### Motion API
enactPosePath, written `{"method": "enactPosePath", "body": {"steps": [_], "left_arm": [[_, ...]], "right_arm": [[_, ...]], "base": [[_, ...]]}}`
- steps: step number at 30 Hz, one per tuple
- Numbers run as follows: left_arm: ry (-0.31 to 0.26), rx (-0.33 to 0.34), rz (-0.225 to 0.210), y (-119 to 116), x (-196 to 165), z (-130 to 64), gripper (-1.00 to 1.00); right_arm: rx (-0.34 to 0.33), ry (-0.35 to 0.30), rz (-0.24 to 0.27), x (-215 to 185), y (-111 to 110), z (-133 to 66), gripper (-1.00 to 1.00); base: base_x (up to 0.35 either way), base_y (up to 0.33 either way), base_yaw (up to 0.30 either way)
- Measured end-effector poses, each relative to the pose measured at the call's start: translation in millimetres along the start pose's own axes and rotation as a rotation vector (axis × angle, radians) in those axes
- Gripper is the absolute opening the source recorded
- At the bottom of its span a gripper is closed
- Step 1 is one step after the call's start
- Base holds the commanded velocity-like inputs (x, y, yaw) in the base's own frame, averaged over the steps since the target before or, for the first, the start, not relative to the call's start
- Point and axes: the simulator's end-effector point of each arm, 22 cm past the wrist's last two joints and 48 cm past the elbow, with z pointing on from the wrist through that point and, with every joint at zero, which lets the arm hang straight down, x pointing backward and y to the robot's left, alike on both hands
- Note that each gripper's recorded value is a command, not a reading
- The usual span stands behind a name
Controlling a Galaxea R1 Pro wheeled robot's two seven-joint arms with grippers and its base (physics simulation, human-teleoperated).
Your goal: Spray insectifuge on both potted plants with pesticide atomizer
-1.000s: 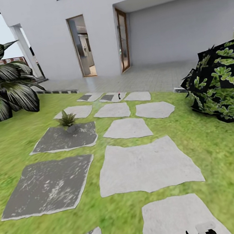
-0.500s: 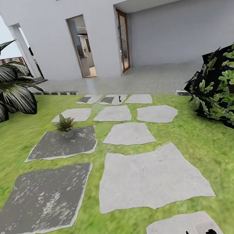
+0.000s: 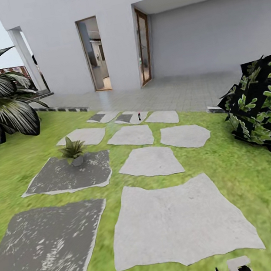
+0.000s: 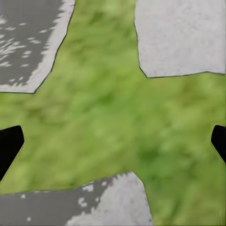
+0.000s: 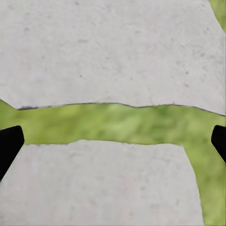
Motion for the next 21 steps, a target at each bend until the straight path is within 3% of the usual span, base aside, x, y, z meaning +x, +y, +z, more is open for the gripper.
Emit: {"method": "enactPosePath", "body": {"steps": [21], "left_arm": [[0.000, 0.000, 0.000, 0.0, 0.0, 0.0, 1.00]], "right_arm": [[-0.003, -0.001, 0.002, -0.4, 2.7, -0.2, 1.00]], "base": [[0.337, 0.000, 0.000]]}}
